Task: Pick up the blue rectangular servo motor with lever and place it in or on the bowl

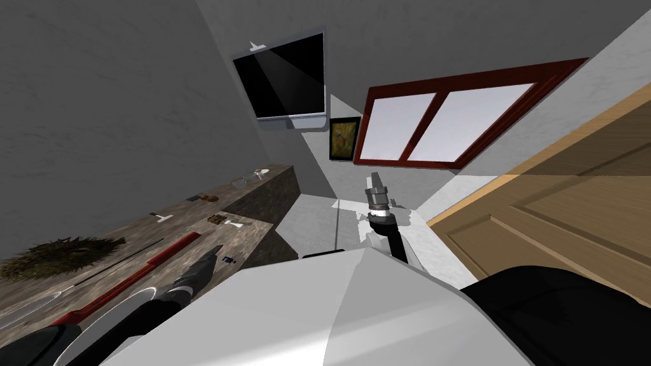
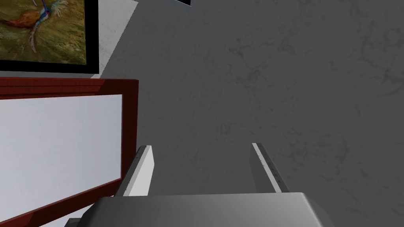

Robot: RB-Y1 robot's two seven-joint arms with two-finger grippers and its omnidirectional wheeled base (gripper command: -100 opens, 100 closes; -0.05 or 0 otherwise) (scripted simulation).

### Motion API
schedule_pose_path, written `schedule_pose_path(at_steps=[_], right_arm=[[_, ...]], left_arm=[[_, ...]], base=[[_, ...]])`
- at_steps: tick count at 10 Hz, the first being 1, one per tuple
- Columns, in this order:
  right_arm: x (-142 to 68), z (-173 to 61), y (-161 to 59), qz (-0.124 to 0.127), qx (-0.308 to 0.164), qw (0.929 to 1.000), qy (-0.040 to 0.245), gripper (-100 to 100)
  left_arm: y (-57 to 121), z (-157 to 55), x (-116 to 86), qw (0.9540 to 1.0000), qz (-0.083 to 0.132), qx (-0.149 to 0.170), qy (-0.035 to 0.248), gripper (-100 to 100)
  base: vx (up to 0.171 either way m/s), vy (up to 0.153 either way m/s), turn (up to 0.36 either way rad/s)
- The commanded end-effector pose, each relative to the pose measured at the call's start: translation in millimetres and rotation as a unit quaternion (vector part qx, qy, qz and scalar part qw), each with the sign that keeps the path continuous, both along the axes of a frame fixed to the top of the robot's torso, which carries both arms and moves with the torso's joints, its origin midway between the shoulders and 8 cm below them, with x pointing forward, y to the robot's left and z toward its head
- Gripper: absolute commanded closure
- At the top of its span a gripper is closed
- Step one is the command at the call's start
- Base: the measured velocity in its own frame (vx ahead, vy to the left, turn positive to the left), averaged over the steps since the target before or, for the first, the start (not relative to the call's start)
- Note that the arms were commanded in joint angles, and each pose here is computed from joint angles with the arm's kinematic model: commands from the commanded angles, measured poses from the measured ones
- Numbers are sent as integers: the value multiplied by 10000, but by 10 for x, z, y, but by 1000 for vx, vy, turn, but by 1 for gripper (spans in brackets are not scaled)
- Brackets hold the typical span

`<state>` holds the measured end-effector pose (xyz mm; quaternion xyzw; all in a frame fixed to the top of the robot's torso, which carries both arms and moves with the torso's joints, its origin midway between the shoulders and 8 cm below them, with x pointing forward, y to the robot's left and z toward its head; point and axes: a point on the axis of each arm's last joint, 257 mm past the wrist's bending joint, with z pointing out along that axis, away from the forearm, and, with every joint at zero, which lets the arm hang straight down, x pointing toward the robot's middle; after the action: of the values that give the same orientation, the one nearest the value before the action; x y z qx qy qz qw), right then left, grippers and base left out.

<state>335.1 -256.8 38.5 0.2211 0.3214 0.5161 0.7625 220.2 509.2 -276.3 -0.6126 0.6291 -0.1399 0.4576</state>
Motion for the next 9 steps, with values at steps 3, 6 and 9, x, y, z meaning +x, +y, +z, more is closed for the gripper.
schedule_pose_path(at_steps=[3,6,9], right_arm=[[0,0,0,0,0,10000,0,0],[0,0,0,0,0,10000,0,0],[0,0,0,0,0,10000,0,0]], left_arm=[[113,-150,-253,9980,57,116,623,-100],[199,-252,-485,9930,83,211,1156,-100],[291,-339,-771,9830,73,330,1806,-100]], base=[[14,-10,-75],[20,-12,-93],[29,-14,-122]])
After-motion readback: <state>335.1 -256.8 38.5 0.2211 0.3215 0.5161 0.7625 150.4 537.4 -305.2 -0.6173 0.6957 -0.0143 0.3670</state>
